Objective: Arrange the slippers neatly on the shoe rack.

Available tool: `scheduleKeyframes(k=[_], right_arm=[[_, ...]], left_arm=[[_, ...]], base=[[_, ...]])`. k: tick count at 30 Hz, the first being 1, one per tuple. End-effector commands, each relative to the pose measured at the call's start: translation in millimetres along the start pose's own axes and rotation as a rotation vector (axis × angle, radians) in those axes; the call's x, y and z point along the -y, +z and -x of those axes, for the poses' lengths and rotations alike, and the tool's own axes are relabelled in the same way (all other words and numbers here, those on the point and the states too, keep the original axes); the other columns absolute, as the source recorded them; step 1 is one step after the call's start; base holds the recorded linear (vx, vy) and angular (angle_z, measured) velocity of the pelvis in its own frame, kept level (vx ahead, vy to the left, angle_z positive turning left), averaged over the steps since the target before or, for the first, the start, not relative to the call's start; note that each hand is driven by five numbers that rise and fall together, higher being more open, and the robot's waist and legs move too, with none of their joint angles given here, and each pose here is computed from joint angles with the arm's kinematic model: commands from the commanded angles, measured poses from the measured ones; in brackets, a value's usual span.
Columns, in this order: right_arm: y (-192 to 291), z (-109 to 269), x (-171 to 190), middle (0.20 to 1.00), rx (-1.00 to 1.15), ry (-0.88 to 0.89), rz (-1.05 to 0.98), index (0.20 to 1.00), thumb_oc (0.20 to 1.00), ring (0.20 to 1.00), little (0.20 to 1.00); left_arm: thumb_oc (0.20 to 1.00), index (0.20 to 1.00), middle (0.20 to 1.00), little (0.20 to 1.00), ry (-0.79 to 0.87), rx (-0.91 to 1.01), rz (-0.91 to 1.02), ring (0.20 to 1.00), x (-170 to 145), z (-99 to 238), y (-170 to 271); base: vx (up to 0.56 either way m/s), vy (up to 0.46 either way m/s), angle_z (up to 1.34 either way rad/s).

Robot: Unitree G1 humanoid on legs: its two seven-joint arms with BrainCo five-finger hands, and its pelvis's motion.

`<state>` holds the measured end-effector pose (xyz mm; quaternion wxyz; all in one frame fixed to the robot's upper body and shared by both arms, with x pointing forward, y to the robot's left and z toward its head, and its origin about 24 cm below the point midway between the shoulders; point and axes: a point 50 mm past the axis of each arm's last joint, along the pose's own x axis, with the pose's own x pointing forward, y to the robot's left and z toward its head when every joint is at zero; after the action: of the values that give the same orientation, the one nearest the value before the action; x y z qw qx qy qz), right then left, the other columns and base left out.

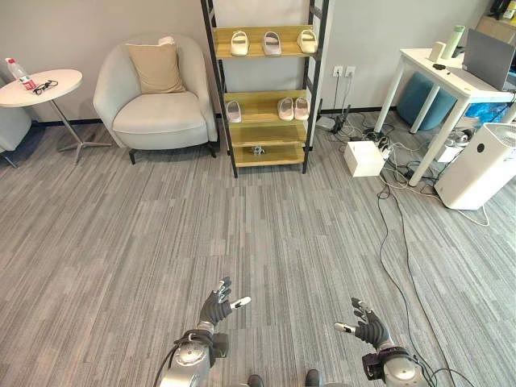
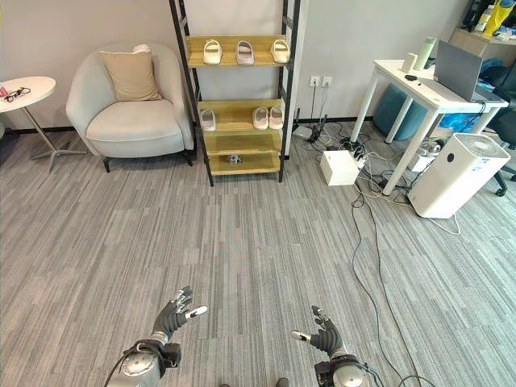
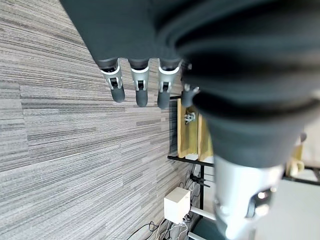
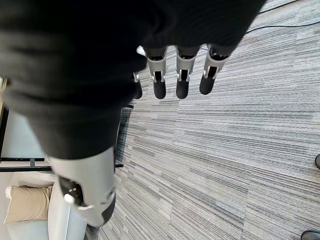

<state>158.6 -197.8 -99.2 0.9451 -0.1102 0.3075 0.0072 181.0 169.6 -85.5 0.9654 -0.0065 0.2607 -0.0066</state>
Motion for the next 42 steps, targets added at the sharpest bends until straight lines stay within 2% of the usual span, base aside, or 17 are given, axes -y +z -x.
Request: scheduleKeyframes(k=[1,14,21,29,35,42], right_arm=[[24.7,-12.4,4.0,1.000,0.091,-0.007,-0.008,1.000,1.000,1.000,1.000],[59.9,-22.6,13.5,1.000,0.209,-0.054,-0.006,1.000,1.000,1.000,1.000],[63.9,-20.4,27.6,1.000,0.231,-0.102,-0.014,1.000,1.000,1.000,1.000],[50.7,-11.6,40.0,1.000,0.206,-0.125,-0.011,1.000,1.000,1.000,1.000],[48.8,-4.9,58.1,1.000,0.214,-0.149,-0.009,1.000,1.000,1.000,1.000],[36.3,-2.9,58.4,1.000,0.167,-0.159,-0.028,1.000,1.000,1.000,1.000]], left_arm=[[1.000,1.000,1.000,1.000,-0.007,0.113,-0.023,1.000,-1.4,-11.4,25.7],[1.000,1.000,1.000,1.000,0.042,0.238,-0.030,1.000,-12.6,-19.6,60.9],[1.000,1.000,1.000,1.000,0.037,0.276,-0.070,1.000,-12.5,-21.4,70.4],[1.000,1.000,1.000,1.000,0.046,0.286,-0.081,1.000,-13.2,-22.6,72.3],[1.000,1.000,1.000,1.000,0.077,0.288,-0.001,1.000,-18.4,-20.8,71.3],[1.000,1.000,1.000,1.000,0.092,0.274,-0.006,1.000,-21.0,-18.7,67.5]], base=[[0.04,0.047,0.00],[0.00,0.111,-0.04],[0.30,-0.024,-0.04],[0.35,-0.160,0.44],[0.28,-0.205,0.03],[0.35,0.003,-0.19]])
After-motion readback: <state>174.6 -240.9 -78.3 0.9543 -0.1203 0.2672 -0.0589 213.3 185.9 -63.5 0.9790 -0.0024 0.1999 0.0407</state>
